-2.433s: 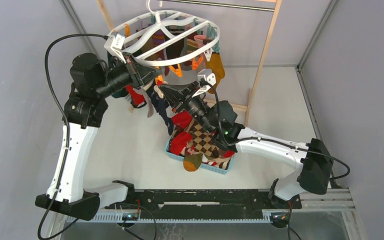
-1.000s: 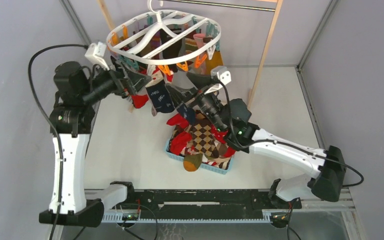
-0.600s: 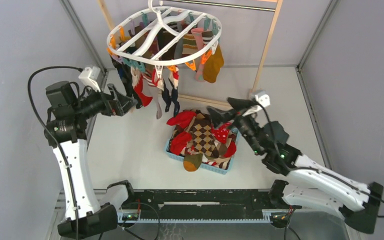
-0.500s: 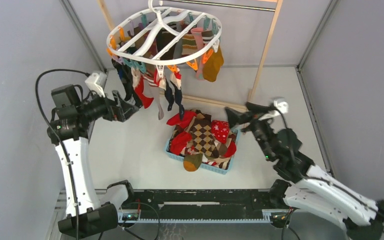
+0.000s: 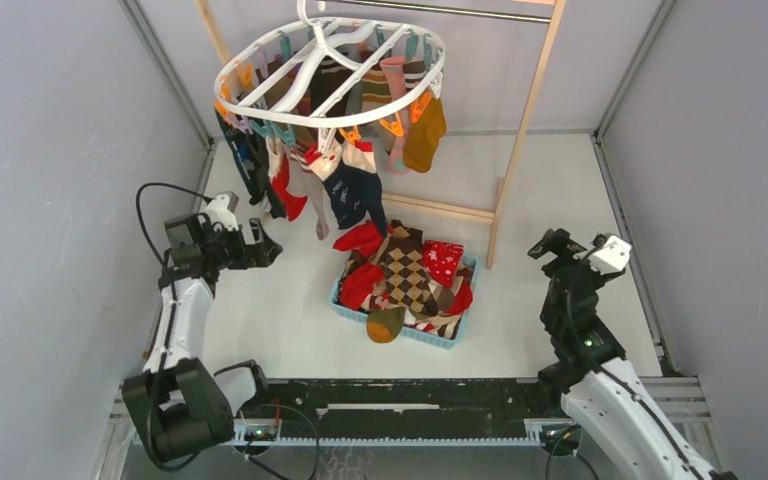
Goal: Clip the socks to the hanger
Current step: Reset both arms
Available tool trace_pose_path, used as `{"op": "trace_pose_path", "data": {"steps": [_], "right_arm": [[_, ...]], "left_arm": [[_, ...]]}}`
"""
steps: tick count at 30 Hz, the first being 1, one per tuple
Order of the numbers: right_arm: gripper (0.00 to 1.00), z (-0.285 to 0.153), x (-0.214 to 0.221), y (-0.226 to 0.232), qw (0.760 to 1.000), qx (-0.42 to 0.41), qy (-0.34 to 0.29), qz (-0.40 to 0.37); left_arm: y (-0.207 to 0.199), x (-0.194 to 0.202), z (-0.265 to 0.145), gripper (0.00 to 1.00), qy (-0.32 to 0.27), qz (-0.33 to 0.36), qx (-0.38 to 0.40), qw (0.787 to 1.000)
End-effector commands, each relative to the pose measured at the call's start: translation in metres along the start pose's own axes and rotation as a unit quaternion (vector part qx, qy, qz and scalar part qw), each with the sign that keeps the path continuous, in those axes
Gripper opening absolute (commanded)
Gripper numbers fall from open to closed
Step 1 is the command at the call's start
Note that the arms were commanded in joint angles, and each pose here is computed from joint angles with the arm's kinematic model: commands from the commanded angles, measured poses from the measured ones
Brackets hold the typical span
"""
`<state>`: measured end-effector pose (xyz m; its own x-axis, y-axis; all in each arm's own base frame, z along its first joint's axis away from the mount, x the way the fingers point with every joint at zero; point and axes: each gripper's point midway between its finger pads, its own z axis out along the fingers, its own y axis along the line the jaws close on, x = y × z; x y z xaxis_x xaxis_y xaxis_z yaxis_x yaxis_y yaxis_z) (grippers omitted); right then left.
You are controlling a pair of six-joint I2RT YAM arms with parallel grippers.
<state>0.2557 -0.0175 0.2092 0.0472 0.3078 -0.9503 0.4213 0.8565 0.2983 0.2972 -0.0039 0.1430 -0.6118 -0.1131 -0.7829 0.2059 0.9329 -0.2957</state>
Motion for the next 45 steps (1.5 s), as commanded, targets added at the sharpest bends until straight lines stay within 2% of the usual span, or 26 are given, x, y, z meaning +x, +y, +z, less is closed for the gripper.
{"op": "trace_pose_path", "data": {"steps": [1,7,12,17,20,21,22,23,25,35,45], "right_arm": [[1.00,0.027,0.014,-0.024,0.998,0.056,-0.017,0.024],[1.00,0.060,0.051,-0.043,0.998,0.053,-0.004,0.018],[0.96,0.076,0.073,-0.044,0.999,0.028,0.014,0.005],[0.93,0.098,0.071,-0.034,1.000,-0.008,0.009,-0.025],[0.93,0.103,0.077,-0.023,0.998,-0.045,-0.002,-0.041],[0.98,0.101,0.086,-0.010,0.995,-0.077,0.017,-0.064],[0.99,0.101,0.096,0.002,0.991,-0.102,0.023,-0.087],[1.00,0.100,0.092,0.015,0.987,-0.121,-0.009,-0.105],[1.00,0.095,0.097,0.011,0.987,-0.093,-0.003,-0.129],[1.00,0.111,0.102,0.009,0.987,-0.108,0.043,-0.106],[1.00,0.110,0.104,0.009,0.987,-0.112,0.047,-0.105]], "left_arm": [[0.042,-0.042,0.026,1.00,-0.128,-0.010,-0.071,0.989],[0.072,-0.064,0.033,1.00,-0.252,0.004,-0.135,0.958],[0.080,-0.050,0.043,1.00,-0.254,0.006,-0.161,0.954],[0.067,-0.044,0.036,1.00,-0.279,0.038,-0.172,0.944],[0.048,-0.035,0.023,1.00,-0.336,0.091,-0.176,0.921],[0.043,-0.033,0.018,1.00,-0.362,0.099,-0.177,0.910],[0.040,-0.033,0.015,1.00,-0.379,0.099,-0.175,0.903],[0.044,-0.027,0.019,1.00,-0.359,0.096,-0.181,0.910],[0.057,-0.031,0.027,1.00,-0.325,0.076,-0.206,0.920],[0.059,-0.034,0.030,1.00,-0.321,0.074,-0.219,0.918],[0.059,-0.035,0.032,1.00,-0.317,0.075,-0.224,0.918]]}}
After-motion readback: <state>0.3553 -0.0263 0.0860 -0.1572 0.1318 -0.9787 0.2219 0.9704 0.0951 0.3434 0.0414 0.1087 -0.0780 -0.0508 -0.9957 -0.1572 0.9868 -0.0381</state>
